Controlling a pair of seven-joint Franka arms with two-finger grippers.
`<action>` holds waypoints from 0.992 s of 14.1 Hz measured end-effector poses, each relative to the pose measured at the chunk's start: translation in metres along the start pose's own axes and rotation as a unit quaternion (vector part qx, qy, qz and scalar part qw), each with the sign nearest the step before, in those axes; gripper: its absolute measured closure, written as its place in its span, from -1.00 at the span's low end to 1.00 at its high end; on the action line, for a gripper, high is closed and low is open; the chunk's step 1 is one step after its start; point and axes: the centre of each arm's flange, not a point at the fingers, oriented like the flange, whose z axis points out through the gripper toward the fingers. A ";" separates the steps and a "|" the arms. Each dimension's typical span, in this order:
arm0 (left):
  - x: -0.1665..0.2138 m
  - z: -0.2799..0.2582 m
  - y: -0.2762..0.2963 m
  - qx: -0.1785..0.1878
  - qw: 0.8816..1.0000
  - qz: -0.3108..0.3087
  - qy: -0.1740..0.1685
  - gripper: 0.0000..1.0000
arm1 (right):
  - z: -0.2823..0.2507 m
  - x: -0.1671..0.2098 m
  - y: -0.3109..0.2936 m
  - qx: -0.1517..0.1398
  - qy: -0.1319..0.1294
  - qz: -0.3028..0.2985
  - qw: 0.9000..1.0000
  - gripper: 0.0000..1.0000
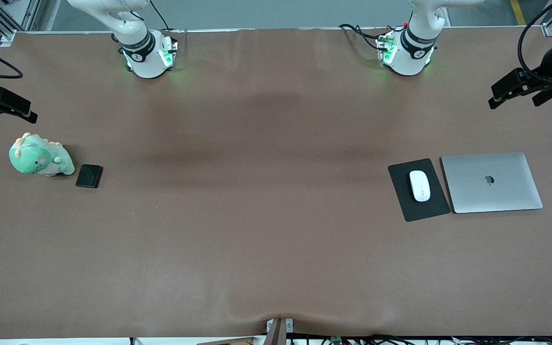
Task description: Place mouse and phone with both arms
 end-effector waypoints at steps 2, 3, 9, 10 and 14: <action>0.000 0.000 -0.001 0.001 1.000 -0.001 0.000 -1.00 | 0.000 0.000 0.000 -0.001 0.000 0.000 1.000 -1.00; 0.000 0.000 -0.001 0.001 1.000 -0.001 0.000 -1.00 | 0.000 0.000 0.000 -0.001 0.000 0.000 1.000 -1.00; -0.001 0.000 0.006 0.008 1.000 0.004 0.001 -1.00 | 0.000 -0.001 -0.001 -0.001 -0.001 -0.001 1.000 -1.00; -0.002 0.000 0.009 0.011 1.000 0.006 0.001 -1.00 | 0.000 -0.002 -0.001 -0.002 -0.003 -0.001 1.000 -1.00; -0.002 0.001 0.012 0.014 1.000 0.008 0.001 -1.00 | -0.002 -0.003 0.001 -0.008 -0.004 0.000 1.000 -1.00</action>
